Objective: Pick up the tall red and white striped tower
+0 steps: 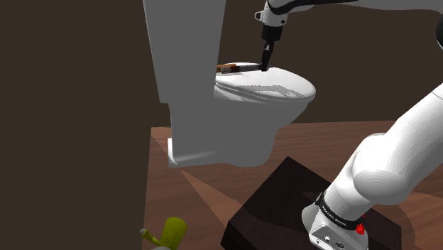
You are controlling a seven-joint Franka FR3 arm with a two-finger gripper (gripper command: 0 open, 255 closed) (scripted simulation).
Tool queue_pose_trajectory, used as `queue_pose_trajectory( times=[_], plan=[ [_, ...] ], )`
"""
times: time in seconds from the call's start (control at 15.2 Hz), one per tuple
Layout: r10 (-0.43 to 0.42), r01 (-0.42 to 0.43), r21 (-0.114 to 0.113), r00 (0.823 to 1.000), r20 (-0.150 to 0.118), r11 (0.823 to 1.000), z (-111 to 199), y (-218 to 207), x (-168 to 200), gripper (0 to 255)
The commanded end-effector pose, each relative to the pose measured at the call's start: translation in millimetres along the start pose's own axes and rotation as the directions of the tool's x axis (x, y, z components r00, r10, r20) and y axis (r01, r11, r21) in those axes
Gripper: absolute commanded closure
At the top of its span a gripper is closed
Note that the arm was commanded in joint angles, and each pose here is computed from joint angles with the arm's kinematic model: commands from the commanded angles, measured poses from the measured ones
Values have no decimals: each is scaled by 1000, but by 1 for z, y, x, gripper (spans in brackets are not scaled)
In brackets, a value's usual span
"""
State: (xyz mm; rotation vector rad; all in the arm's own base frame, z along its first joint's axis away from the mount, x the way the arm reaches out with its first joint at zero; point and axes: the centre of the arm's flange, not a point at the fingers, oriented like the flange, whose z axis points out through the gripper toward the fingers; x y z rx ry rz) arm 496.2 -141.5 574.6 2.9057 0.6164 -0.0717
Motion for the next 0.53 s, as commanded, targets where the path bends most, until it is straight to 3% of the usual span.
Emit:
queue_pose_trajectory(
  times=[0.0,0.46],
  plan=[
    [0,0,0,1000,0,1000,-9,2,-1,255],
    [0,0,0,1000,0,1000,-36,6,-3,255]
  ],
)
